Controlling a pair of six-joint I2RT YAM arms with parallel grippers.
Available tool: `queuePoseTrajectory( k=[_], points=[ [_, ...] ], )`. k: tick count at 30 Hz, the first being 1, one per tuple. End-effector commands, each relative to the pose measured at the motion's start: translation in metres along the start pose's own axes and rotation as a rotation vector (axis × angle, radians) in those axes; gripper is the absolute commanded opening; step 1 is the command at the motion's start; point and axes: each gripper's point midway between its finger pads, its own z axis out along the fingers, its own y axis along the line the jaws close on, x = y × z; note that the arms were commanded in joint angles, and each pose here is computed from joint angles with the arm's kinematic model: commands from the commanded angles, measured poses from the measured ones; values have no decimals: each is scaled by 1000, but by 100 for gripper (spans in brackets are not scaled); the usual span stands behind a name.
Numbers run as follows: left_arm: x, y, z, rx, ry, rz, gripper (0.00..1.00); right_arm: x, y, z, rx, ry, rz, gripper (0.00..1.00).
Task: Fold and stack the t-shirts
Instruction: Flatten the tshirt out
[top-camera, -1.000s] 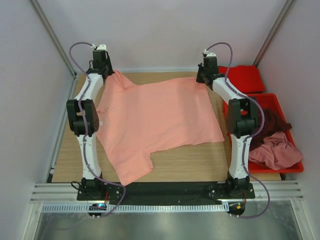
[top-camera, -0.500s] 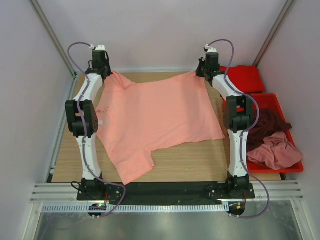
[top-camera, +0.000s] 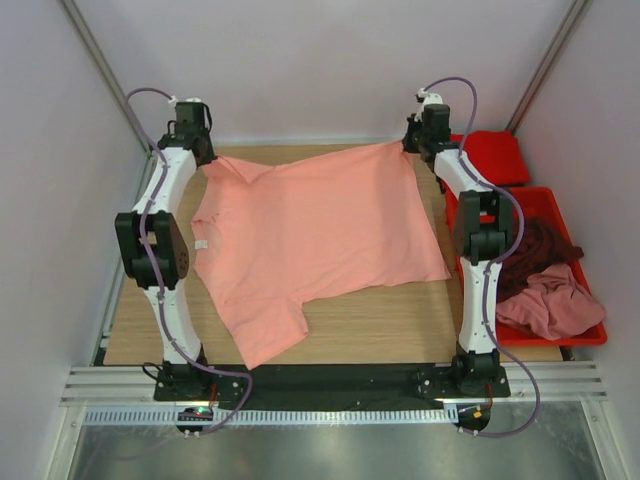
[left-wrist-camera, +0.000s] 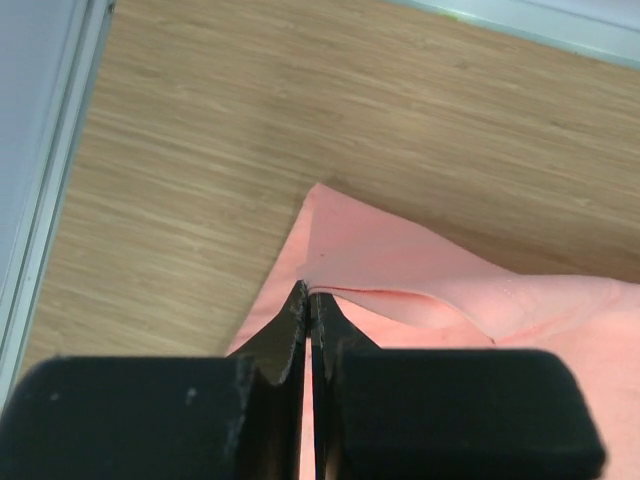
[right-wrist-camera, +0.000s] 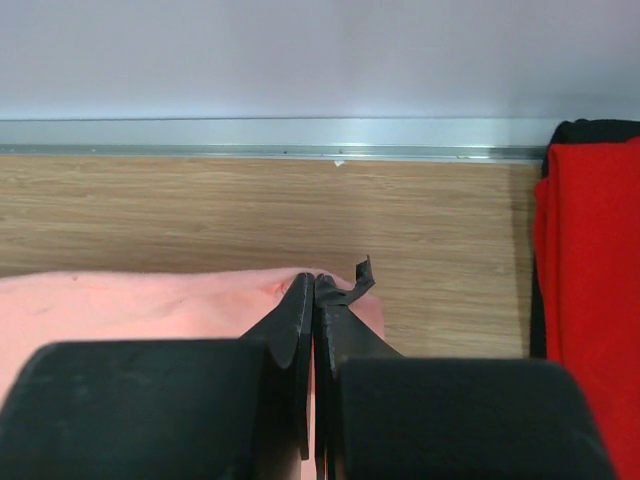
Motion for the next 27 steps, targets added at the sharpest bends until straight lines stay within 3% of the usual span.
queuePoseTrajectory(
  k=[1,4,10,16,22,27],
  points=[
    [-12,15,-35,-38,5,-33,0,-46,17,-15,-85,-141,-86,1],
    [-6,18,-39,-47,34,-34,0,-50,14,-21,-70,-209,-111,2],
    [3,17,-46,-44,103,-58,0,-22,6,-19,-70,-127,-271,2],
    [23,18,-56,-51,192,-72,0,-31,3,-29,-58,-181,-394,1],
    [59,18,-73,-32,327,-64,0,-23,-2,-31,-52,-132,-450,1],
    [75,17,-92,-1,371,-76,0,-17,3,-43,-76,-137,-550,1]
  ],
)
